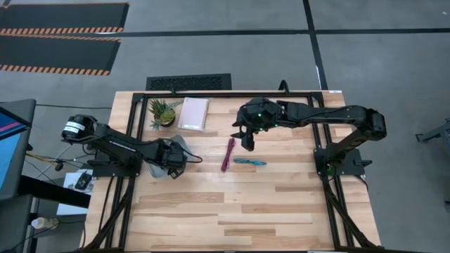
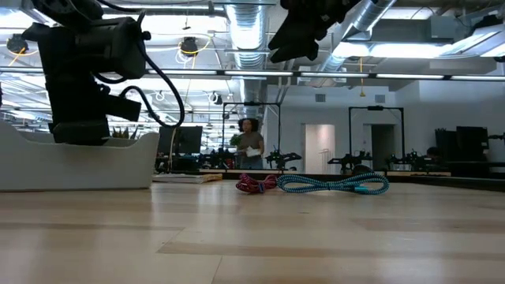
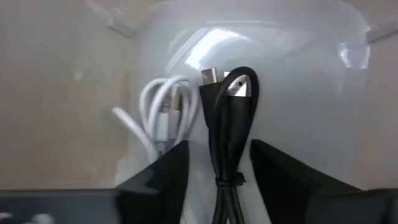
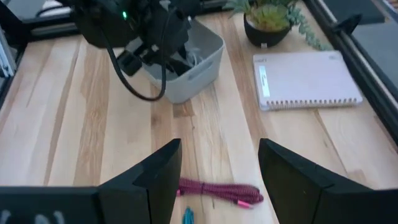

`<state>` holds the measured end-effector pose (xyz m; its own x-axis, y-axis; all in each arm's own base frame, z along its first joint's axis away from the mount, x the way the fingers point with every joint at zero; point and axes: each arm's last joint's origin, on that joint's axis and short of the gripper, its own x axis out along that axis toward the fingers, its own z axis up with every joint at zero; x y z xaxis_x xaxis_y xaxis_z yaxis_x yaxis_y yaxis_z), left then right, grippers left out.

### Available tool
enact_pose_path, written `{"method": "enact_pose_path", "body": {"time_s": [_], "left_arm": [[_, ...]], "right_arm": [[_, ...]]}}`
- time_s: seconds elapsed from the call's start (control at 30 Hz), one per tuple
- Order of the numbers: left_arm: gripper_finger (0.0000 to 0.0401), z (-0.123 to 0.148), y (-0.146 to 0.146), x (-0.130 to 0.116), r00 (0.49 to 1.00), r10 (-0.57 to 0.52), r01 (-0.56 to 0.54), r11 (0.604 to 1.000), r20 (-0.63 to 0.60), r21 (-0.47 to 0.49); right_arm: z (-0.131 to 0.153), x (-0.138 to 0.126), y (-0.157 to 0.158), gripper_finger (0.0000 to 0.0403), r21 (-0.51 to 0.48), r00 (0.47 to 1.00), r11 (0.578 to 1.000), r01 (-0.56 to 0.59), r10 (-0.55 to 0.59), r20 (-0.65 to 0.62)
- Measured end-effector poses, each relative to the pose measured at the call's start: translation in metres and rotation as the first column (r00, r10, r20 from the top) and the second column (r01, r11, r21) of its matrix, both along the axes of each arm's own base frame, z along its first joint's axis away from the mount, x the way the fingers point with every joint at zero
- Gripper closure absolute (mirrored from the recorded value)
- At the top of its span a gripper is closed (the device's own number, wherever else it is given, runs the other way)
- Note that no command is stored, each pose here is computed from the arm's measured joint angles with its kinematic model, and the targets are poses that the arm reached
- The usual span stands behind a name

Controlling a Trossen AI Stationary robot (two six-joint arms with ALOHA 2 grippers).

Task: Pick and place USB-C Cables
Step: Put the blue USB cable into the gray bin

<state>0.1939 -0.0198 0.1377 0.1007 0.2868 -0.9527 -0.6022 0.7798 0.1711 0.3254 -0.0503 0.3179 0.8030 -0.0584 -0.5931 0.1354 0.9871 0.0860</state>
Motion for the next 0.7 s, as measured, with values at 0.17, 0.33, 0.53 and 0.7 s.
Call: {"method": "enact_pose_path", "body": {"time_s": [0.17,0.33,0.53,0.7], "left_arm": [[0.0167,0.012,0.000,0.005,1.000,0.026,-0.026,1.000,-0.010,0.013],[0.0142,0.034,-0.001,0.016,1.000,0.017,-0.017,0.999,-0.002,0.044],[0.0141,0.061,-0.002,0.030,0.998,-0.040,0.037,0.997,0.038,0.074],[0.0141,0.081,-0.004,0.041,0.992,-0.099,0.093,0.992,0.074,0.091]], "right_arm": [[-0.005,-0.004,0.001,0.0168,0.024,0.998,1.000,0.010,-0.009,-0.070],[-0.016,-0.014,0.004,0.0168,0.068,0.974,0.995,0.071,-0.054,-0.222],[-0.032,-0.022,0.026,0.0168,0.025,0.931,0.993,0.119,-0.103,-0.351],[-0.067,-0.030,0.045,0.0168,0.017,0.903,0.995,0.098,-0.082,-0.421]]}}
